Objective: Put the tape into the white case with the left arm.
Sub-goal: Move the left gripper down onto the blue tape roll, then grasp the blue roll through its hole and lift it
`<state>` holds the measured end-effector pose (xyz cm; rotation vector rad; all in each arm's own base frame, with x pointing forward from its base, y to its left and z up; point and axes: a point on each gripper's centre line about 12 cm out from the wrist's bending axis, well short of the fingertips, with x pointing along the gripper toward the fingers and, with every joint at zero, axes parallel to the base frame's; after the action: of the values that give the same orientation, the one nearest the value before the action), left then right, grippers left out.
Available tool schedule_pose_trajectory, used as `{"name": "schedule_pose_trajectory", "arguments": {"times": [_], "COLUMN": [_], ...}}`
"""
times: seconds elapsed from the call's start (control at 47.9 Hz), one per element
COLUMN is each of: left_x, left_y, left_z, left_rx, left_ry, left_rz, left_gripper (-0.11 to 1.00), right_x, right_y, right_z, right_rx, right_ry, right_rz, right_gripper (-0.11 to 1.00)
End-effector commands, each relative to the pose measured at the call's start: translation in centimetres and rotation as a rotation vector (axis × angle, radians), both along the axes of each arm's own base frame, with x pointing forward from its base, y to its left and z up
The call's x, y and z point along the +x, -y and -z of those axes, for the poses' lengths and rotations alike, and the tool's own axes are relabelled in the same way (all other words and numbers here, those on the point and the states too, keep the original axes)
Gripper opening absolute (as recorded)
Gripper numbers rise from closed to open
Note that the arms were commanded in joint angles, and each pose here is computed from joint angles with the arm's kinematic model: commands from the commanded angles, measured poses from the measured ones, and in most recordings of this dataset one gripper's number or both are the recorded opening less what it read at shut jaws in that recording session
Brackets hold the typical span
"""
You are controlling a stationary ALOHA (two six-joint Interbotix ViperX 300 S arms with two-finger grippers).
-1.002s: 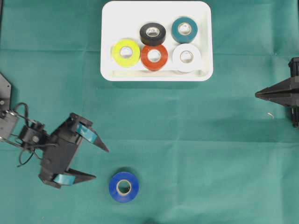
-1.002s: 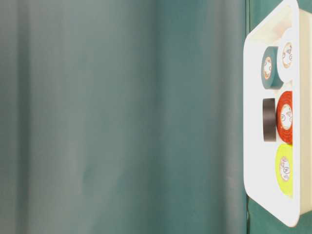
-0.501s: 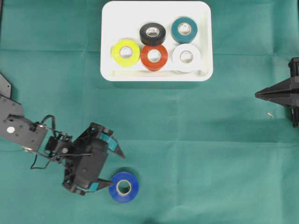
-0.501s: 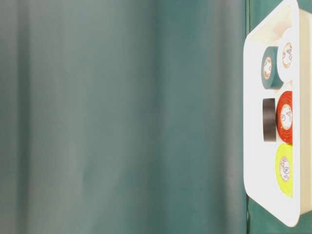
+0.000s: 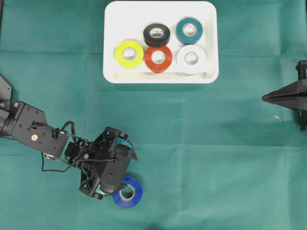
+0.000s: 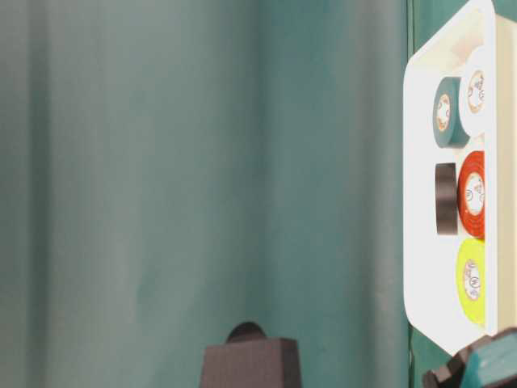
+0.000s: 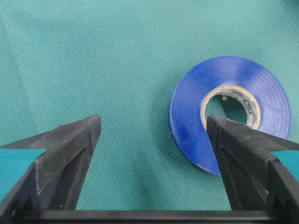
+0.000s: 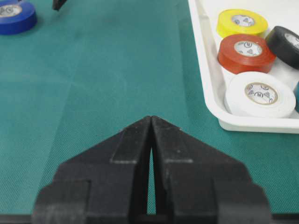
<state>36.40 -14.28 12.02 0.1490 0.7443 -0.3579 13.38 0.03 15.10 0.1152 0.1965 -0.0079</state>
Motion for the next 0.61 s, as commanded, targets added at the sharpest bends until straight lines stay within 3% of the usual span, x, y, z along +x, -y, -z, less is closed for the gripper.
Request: {"name": "schedule_pose_trajectory", "arguments": {"times": [0.0,0.125,0.292,0.585], "left_x": [0.6,0.6,0.7,1.1], "left_y": [0.3,0.4,0.5,0.6], "left_z": [-1.2,-1.1,-0.8,1.2], "left_rx": [-0.015,-0.019,-0.057,-0.046], "left_ry": [0.035,0.032,0.009,-0.036], "left_rz": [0.0,-0.001,-0.041,-0.05], "left_gripper": [0.99,0.99,0.99,0.99], "right_x": [0.2,0.2,0.2,0.2], "right_y": [0.0,0.0,0.0,0.0], "right_z": [-0.4,-0.4,-0.3,-0.3], "right_rx": [0.0,0.0,0.0,0.0], "right_ry": [0.009,0.009,0.008,0.008], "right_rz": [0.001,0.001,0.001,0.001], "right_gripper": [-0.09,-0.09,-0.09,-0.09]}}
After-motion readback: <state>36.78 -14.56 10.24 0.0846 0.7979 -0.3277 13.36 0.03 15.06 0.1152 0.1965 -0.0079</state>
